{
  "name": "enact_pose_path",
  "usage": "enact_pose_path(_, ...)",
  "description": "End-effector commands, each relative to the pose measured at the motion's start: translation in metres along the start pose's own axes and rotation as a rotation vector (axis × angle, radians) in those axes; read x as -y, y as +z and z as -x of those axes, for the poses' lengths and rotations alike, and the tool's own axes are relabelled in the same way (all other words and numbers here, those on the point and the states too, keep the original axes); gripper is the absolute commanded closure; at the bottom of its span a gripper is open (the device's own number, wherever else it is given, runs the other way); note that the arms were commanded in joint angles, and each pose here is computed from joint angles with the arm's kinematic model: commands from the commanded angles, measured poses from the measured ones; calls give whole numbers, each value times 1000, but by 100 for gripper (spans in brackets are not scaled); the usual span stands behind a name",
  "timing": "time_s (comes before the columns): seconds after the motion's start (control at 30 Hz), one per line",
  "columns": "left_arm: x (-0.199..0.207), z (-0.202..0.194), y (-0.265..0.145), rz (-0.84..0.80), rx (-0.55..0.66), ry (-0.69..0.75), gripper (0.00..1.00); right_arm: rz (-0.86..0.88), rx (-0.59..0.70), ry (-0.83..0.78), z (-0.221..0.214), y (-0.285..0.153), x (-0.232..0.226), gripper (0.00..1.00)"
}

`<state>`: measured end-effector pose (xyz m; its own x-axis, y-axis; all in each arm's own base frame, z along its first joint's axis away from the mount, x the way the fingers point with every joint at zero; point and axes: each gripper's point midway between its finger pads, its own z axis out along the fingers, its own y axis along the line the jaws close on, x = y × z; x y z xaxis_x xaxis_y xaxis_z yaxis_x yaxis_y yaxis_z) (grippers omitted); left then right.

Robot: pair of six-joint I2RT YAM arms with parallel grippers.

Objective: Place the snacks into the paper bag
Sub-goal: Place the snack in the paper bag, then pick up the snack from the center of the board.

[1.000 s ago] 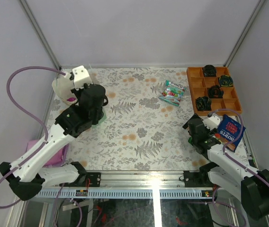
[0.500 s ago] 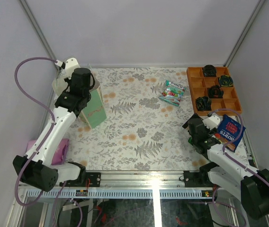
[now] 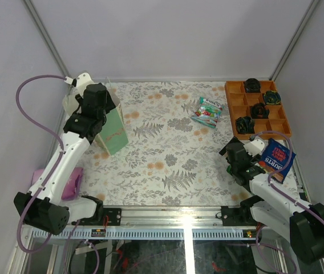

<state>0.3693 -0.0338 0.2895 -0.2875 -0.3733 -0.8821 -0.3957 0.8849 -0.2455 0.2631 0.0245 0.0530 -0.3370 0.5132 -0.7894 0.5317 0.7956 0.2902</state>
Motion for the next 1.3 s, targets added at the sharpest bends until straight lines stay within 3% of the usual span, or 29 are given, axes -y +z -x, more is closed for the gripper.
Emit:
enact_pose_path(0.0,3,20,-16,-33,42,-41,45,29,42,34,16,-1,-13,1)
enact_pose_path(0.23,34,48,-46,-171,71,-73,42,33,38,33,16,-1,-15,1)
enact_pose_path(0.47,103,33,-88,-300,83,5,40,34,41,35,17,-1,-15,1)
enact_pose_path(0.7,184,-43,-90,-399,-1,177,35,35,44,37,17,-2,-14,1)
enact_pose_path(0.97,245,-130,-54,-508,-118,178,30,43,50,44,18,-3,-14,1)
enact_pose_path(1.27,283,-202,4,-556,-230,110,24,46,42,42,16,-1,-16,1)
